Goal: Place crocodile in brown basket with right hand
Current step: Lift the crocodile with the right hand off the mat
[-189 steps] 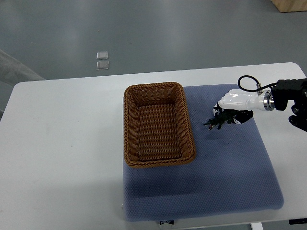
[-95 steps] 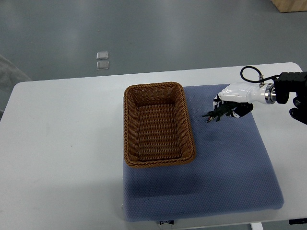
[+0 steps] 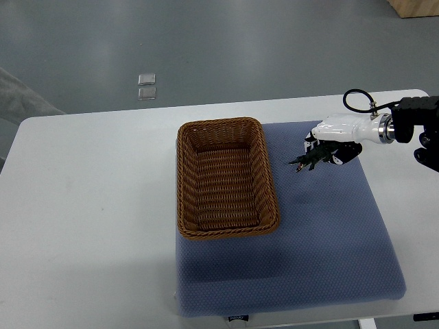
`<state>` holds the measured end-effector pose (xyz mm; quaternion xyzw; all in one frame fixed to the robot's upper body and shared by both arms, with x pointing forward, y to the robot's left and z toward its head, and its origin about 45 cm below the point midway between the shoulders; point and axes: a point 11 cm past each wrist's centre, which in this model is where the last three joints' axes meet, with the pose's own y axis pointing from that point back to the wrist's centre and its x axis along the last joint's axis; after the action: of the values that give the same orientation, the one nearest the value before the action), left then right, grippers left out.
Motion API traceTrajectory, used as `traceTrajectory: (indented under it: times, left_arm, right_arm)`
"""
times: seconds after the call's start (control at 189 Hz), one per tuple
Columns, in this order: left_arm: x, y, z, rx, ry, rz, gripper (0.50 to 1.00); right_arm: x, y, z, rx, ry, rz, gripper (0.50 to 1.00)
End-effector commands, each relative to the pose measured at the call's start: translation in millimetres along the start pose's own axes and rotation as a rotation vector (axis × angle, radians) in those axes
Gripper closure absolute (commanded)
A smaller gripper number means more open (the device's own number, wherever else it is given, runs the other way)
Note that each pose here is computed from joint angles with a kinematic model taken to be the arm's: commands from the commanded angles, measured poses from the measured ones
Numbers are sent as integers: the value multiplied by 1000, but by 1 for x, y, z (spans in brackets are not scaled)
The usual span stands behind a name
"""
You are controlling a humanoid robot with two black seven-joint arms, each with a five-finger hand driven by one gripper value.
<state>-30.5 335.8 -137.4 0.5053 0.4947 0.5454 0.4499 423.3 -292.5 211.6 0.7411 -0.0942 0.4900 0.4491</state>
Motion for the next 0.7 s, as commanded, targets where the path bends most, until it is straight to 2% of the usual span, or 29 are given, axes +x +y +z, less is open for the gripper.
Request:
traceTrajectory:
  times: [0.0, 0.407, 0.697]
  left_arm:
    - [0, 0, 0, 0, 0, -1, 500]
    - [0, 0, 0, 0, 0, 1, 500]
    - [0, 0, 0, 0, 0, -1, 500]
  right_arm:
    - [3, 0, 0, 0, 3, 3, 953]
    - [18, 8, 6, -15, -14, 22, 953]
    - [64, -8, -18, 46, -6, 53, 953]
